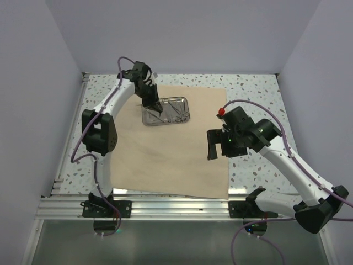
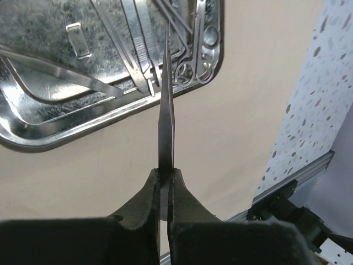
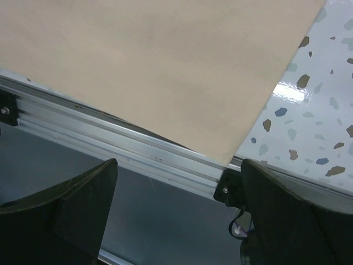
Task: Open and lay out the surgical kit
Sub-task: Place the medical item in the container.
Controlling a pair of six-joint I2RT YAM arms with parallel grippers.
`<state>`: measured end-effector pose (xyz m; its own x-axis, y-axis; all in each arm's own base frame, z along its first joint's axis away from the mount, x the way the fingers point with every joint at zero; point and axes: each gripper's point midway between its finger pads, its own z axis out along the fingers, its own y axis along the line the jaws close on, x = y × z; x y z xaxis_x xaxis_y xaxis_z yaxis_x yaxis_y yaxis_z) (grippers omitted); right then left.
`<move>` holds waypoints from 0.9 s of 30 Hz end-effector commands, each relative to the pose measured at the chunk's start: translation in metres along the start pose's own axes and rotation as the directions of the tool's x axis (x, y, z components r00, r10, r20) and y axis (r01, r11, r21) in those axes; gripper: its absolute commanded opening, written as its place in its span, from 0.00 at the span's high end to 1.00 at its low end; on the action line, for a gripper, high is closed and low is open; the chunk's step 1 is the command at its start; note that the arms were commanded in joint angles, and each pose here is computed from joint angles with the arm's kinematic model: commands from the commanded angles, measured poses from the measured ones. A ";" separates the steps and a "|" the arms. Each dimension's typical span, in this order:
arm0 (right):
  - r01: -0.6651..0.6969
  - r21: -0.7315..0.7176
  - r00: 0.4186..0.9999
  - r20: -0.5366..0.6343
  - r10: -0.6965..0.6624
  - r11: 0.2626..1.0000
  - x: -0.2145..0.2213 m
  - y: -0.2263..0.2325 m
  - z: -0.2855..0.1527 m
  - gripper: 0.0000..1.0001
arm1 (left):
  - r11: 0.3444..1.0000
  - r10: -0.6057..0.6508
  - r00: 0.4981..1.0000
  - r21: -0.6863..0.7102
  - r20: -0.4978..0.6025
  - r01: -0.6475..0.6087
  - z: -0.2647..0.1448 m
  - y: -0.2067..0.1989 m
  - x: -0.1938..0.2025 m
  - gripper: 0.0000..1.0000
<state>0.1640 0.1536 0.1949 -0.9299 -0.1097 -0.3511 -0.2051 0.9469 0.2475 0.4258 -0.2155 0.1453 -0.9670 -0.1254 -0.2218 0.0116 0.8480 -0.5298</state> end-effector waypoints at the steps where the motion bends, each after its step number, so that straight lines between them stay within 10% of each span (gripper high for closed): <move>1: -0.018 -0.054 0.999 0.033 0.020 0.998 -0.005 0.009 0.000 0.02 | 0.994 -0.038 0.990 -0.107 -0.132 0.024 0.018 0.030 0.033 1.00; 16: -0.044 -0.041 0.998 0.049 0.046 0.998 -0.028 0.017 0.009 0.02 | 0.951 -0.006 0.994 -0.306 0.108 0.039 0.021 0.062 -0.009 0.98; 19: -0.026 -0.022 0.996 0.081 0.028 0.999 -0.044 0.018 0.010 0.02 | 0.949 0.002 0.995 -0.314 0.103 0.031 0.026 0.065 -0.010 0.39; 20: -0.020 -0.014 0.995 0.098 0.021 1.000 -0.052 0.018 0.010 0.02 | 0.949 0.008 0.994 -0.315 0.107 0.026 0.025 0.064 -0.011 0.01; 27: 0.003 0.053 0.971 0.239 -0.016 0.999 -0.161 0.041 0.032 0.02 | 0.911 0.078 0.973 -0.413 0.218 0.019 -0.009 0.083 -0.030 0.01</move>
<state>0.2586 0.2037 0.2098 -0.8981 -0.0734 -0.4336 -0.1844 0.9580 0.2197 0.4362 -0.1589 0.0821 -0.9388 -0.1690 -0.3001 -0.1142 0.9748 -0.1917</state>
